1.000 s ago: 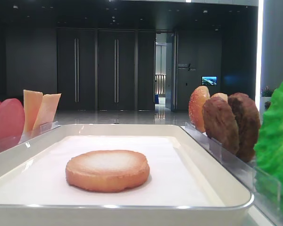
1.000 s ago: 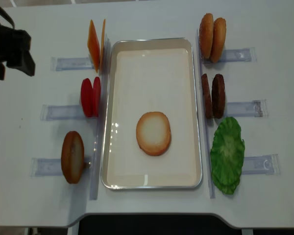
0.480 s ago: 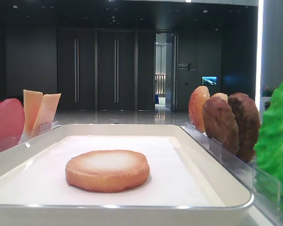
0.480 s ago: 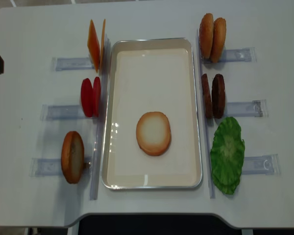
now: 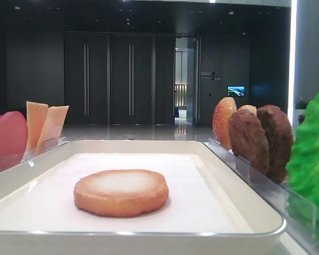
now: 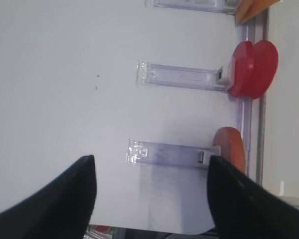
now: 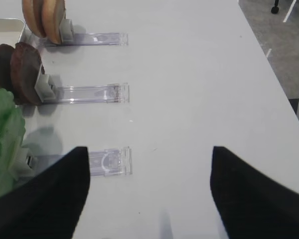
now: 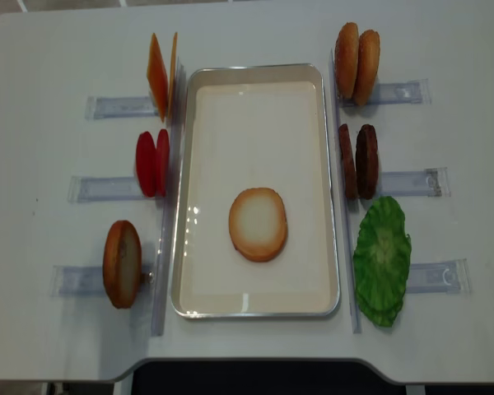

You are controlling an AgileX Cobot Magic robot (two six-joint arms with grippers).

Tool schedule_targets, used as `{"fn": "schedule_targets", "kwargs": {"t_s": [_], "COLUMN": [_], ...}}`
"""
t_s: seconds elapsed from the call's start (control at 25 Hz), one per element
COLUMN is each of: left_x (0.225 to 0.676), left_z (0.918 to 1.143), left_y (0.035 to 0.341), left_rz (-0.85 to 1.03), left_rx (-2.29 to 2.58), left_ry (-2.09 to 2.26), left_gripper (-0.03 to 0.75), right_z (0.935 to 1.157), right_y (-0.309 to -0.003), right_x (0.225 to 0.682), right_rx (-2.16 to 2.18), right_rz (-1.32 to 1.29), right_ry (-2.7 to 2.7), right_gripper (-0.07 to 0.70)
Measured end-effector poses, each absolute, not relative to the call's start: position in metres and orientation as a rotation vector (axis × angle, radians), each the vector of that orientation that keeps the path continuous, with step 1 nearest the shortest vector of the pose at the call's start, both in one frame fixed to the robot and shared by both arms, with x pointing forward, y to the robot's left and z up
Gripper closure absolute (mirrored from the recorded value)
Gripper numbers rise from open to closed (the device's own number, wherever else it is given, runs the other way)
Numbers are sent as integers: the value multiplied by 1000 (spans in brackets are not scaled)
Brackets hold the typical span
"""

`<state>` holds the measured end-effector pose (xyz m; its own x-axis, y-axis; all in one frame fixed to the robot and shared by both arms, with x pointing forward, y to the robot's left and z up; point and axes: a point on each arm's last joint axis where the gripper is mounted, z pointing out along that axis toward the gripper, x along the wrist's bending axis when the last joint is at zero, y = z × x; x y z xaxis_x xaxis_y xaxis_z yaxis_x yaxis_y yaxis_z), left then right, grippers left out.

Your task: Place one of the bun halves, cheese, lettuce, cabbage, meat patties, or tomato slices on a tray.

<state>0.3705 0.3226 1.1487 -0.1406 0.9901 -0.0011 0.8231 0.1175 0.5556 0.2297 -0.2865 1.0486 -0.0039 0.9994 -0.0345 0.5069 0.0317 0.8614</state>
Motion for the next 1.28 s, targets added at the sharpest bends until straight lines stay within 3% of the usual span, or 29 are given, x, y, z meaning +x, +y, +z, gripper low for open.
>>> {"fn": "schedule_targets", "kwargs": {"t_s": [0.64, 1.0, 1.28], "left_x": [252, 218, 207], "left_z": [1102, 1079, 1075], "left_y": [301, 295, 292], "left_rz": [815, 931, 995], "left_rx": [1593, 1518, 1523], "left_ry": [1863, 1756, 1684], "left_gripper": [192, 192, 192], "right_z": [1049, 1049, 1049], "right_y": [-287, -287, -287], "right_x": [230, 230, 230], "right_rx": [1563, 1563, 1563], "right_rz": [879, 879, 879], "right_ry": [1600, 1600, 1600], "right_gripper": [145, 145, 146]}}
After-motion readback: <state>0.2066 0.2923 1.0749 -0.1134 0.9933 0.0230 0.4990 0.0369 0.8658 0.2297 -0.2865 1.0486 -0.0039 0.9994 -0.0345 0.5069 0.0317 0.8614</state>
